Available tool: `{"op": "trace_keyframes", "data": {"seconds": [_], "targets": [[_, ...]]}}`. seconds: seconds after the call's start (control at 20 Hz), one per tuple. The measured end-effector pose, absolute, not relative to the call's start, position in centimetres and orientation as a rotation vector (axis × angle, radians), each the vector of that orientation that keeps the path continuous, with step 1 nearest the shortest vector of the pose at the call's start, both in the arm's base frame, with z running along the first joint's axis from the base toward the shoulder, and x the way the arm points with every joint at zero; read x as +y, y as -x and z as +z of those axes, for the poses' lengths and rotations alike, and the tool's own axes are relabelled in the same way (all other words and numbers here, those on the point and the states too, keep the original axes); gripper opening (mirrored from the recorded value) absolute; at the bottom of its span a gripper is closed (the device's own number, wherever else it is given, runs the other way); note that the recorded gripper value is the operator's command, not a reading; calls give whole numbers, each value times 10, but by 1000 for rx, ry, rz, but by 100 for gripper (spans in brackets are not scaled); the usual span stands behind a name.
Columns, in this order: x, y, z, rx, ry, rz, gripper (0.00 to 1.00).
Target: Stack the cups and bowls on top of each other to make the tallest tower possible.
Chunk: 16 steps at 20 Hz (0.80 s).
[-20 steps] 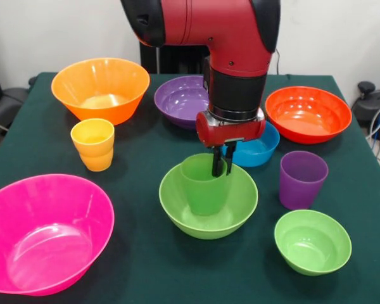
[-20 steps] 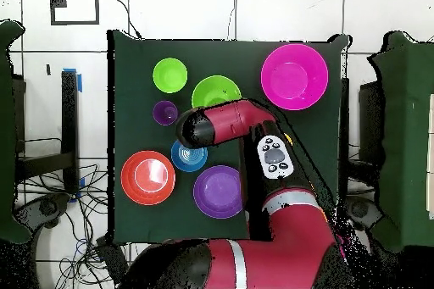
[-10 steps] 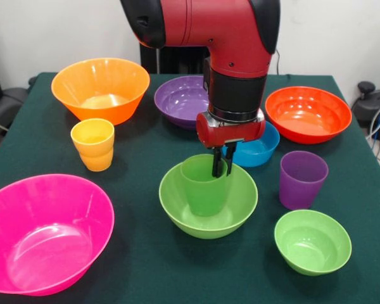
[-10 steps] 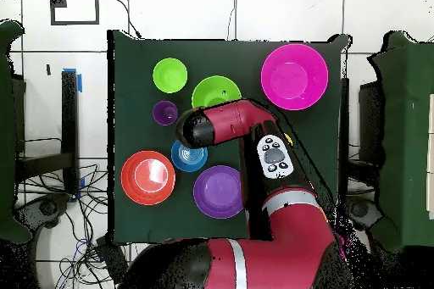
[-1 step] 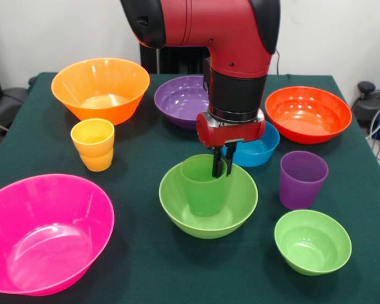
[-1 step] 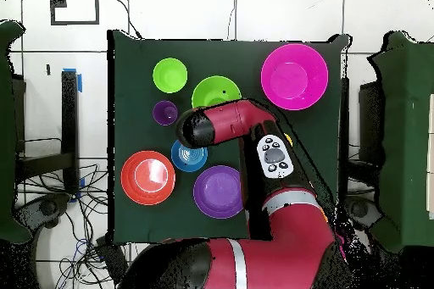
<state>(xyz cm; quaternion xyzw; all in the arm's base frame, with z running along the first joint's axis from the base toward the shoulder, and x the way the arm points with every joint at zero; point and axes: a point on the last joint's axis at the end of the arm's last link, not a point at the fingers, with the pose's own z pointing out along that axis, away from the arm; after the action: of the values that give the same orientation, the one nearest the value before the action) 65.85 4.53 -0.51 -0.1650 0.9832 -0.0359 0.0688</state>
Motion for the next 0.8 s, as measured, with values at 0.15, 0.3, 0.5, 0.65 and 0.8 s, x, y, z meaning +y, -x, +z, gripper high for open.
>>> {"op": "trace_keyframes", "data": {"seconds": [0.15, 0.3, 0.5, 0.65, 0.8], "targets": [[45, -659, -5, 2960, 496, -108, 0], [45, -662, -5, 2956, 493, -110, 0], [44, -665, -6, 2953, 490, -111, 0], [43, -667, -5, 2949, 487, -114, 0], [43, -671, -6, 2944, 482, -115, 0]]}}
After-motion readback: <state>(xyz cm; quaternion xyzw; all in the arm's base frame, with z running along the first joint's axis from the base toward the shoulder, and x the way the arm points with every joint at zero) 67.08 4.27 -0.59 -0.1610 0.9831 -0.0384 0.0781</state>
